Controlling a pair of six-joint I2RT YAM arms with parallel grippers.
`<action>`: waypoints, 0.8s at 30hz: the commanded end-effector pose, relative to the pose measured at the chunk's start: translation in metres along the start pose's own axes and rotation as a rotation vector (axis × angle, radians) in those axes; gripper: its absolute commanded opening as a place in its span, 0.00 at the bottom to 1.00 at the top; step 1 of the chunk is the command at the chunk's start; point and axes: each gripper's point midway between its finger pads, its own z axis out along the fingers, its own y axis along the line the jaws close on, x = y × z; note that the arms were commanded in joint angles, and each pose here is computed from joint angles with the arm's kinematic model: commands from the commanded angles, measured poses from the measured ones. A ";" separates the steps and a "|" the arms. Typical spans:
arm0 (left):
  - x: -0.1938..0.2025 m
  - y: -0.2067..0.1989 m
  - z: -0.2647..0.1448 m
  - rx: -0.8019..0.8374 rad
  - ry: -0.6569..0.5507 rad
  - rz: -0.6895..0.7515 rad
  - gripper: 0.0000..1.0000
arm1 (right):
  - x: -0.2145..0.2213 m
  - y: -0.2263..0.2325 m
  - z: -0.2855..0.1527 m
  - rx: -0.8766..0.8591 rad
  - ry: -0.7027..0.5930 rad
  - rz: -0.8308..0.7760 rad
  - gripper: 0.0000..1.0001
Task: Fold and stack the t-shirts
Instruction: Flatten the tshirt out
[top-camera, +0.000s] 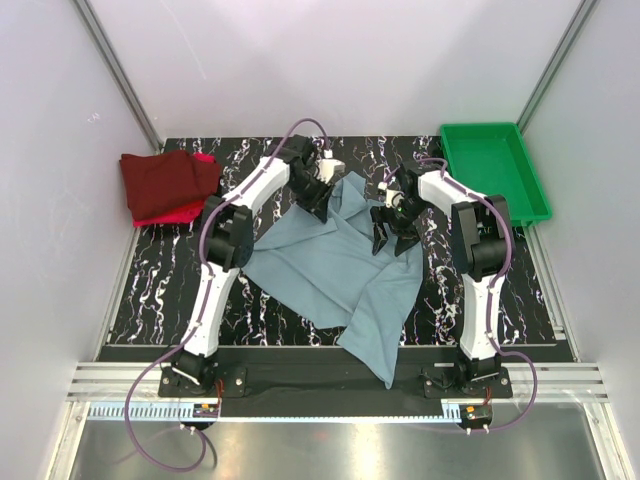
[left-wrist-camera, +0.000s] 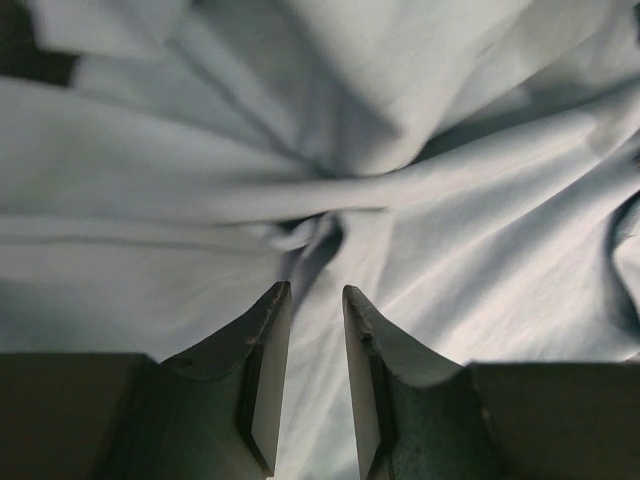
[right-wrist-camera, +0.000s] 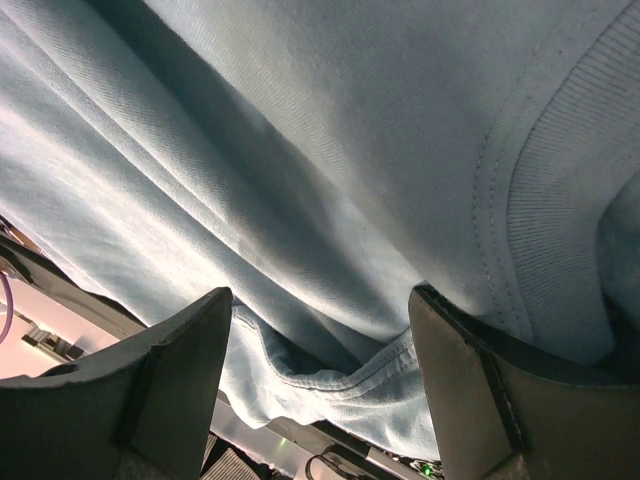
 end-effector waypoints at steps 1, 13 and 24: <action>-0.033 -0.031 -0.008 0.044 -0.084 0.044 0.32 | -0.012 0.003 -0.003 0.002 -0.030 -0.021 0.79; -0.039 -0.045 -0.002 0.048 -0.086 0.059 0.33 | -0.014 0.005 -0.004 -0.009 -0.037 -0.020 0.79; -0.056 -0.012 -0.005 -0.115 -0.119 0.156 0.48 | -0.016 0.006 -0.001 -0.016 -0.035 -0.021 0.80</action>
